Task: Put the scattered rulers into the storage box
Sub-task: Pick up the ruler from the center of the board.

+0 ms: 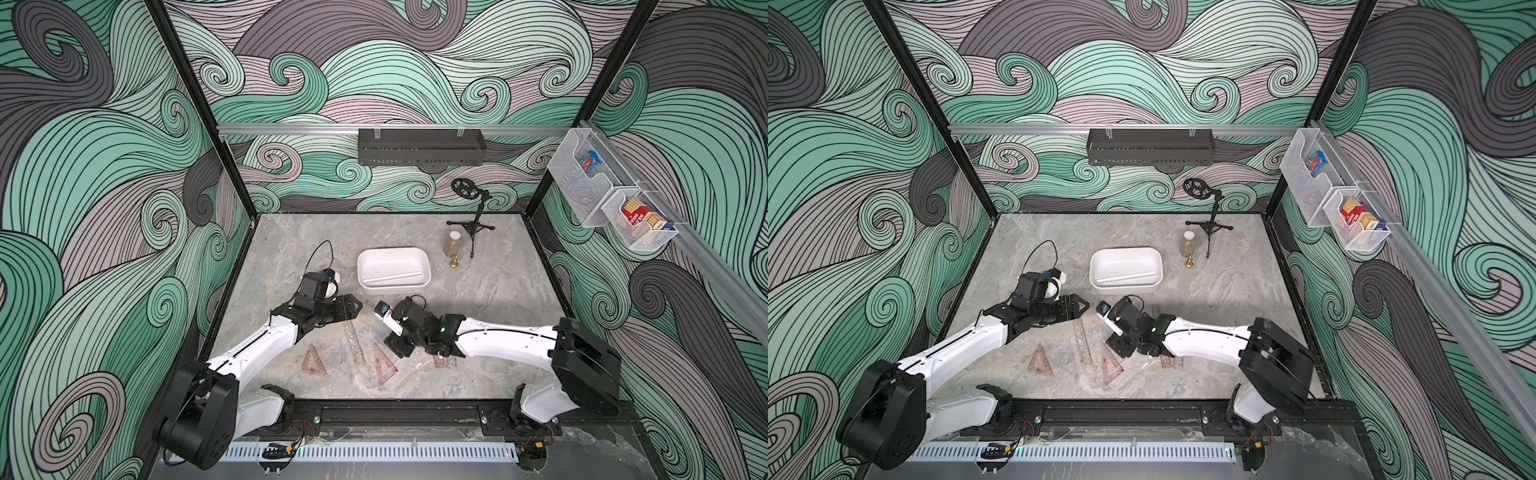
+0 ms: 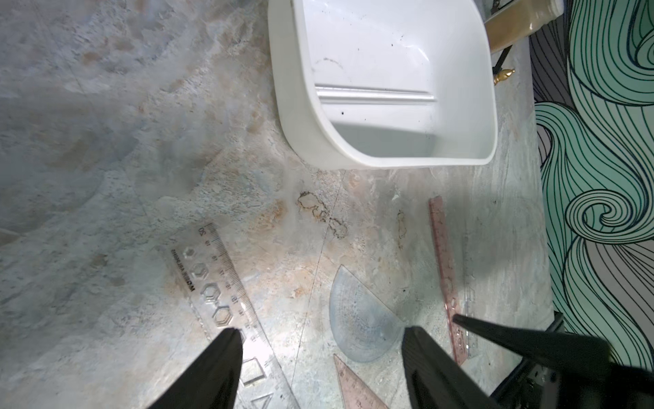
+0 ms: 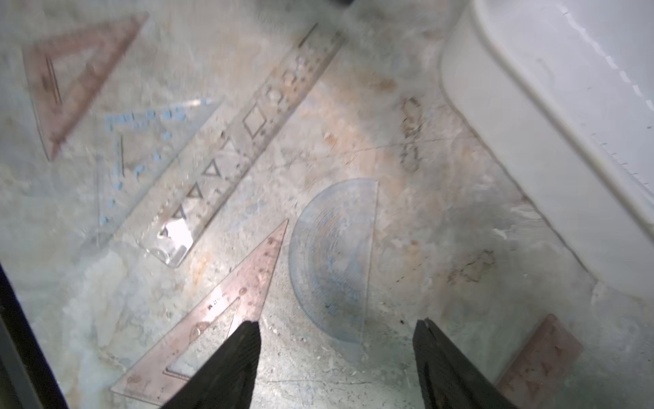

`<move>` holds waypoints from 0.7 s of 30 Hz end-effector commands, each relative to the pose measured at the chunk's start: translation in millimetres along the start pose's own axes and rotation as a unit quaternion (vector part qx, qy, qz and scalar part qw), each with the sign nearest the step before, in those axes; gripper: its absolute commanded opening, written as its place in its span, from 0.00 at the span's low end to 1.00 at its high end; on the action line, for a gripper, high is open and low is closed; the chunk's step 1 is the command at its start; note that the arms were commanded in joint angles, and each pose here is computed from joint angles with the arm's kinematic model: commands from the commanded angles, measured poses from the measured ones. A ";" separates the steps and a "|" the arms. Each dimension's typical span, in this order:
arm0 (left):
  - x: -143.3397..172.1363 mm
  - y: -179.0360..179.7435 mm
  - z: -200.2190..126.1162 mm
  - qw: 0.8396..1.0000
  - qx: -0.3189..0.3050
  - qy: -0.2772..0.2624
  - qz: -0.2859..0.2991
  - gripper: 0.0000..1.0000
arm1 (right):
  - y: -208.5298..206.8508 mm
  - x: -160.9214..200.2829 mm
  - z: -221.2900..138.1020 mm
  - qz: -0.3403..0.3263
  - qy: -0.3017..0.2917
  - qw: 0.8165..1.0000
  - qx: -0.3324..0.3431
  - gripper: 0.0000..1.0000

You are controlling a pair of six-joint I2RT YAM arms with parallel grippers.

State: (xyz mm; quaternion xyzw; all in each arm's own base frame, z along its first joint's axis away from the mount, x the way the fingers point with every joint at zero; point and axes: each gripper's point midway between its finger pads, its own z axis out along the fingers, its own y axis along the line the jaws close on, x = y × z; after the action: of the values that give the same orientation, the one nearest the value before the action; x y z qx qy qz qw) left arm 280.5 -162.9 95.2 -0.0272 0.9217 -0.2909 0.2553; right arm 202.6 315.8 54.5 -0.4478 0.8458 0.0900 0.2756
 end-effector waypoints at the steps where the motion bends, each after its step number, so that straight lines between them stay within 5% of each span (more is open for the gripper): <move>1: -5.5 -8.9 -0.6 1.000 0.019 -0.011 -0.003 0.75 | -3.1 -1.4 8.4 0.009 -0.014 0.999 0.042 0.78; 8: -4.2 -4.8 4.1 1.000 0.012 -0.007 -0.005 0.76 | -9.2 14.6 23.3 -0.003 0.000 0.998 0.066 0.88; 21: 5.8 -2.8 10.7 1.000 0.023 0.008 -0.019 0.76 | -28.2 23.5 33.7 0.023 0.007 0.996 0.086 0.88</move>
State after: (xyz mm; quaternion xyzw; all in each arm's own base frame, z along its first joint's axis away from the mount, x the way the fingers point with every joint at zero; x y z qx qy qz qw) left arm 283.2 -166.7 88.7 -0.0377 0.9183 -0.3033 0.2518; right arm 221.6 301.4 19.7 -0.4200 0.8553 0.0246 0.3024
